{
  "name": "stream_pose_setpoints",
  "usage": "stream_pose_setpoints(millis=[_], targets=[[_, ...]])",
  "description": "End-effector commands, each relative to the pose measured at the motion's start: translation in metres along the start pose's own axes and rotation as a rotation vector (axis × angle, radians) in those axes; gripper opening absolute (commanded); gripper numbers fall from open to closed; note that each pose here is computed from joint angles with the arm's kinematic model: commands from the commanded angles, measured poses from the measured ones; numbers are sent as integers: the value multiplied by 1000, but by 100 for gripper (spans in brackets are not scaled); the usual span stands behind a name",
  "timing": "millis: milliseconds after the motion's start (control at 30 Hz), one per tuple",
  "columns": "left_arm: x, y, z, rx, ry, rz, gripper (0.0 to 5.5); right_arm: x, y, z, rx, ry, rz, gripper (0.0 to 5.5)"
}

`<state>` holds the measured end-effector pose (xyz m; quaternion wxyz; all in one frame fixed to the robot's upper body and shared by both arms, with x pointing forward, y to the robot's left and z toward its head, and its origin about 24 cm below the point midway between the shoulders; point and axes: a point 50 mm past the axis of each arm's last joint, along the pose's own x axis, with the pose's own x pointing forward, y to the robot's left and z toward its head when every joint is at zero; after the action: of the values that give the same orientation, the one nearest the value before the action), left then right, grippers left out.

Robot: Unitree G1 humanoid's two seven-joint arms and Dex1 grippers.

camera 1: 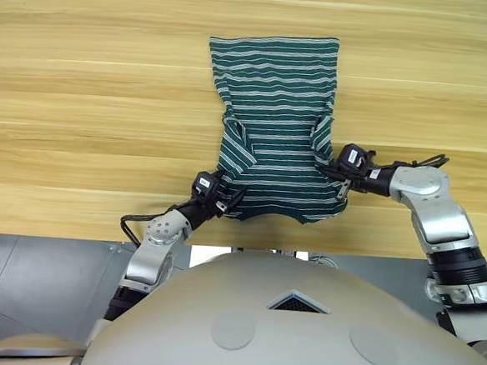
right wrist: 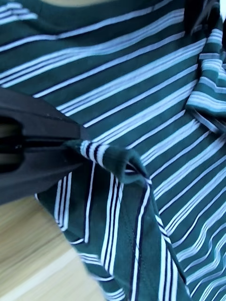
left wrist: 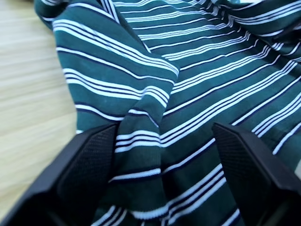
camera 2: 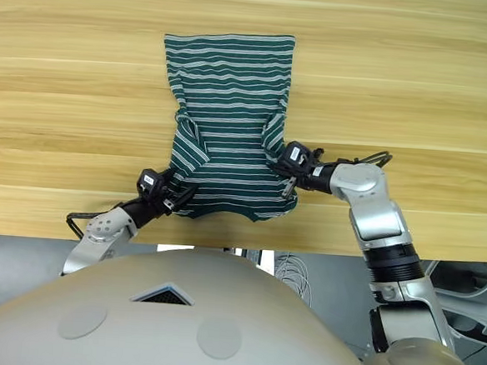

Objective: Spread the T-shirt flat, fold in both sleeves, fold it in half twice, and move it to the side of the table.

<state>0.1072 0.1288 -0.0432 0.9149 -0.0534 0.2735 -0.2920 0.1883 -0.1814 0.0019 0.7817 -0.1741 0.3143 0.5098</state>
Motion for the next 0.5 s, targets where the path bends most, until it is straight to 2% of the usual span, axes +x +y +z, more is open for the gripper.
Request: stream_pose_setpoints(millis=[33,300,500], targets=[[0,-2,-10,-1,59,3,357,0,4,9,-68,15,17,2],[-2,-5,-12,-2,59,5,357,6,6,10,-194,81,-20,2],[-9,-5,-13,6,69,12,357,0,9,15,-193,53,5,109]])
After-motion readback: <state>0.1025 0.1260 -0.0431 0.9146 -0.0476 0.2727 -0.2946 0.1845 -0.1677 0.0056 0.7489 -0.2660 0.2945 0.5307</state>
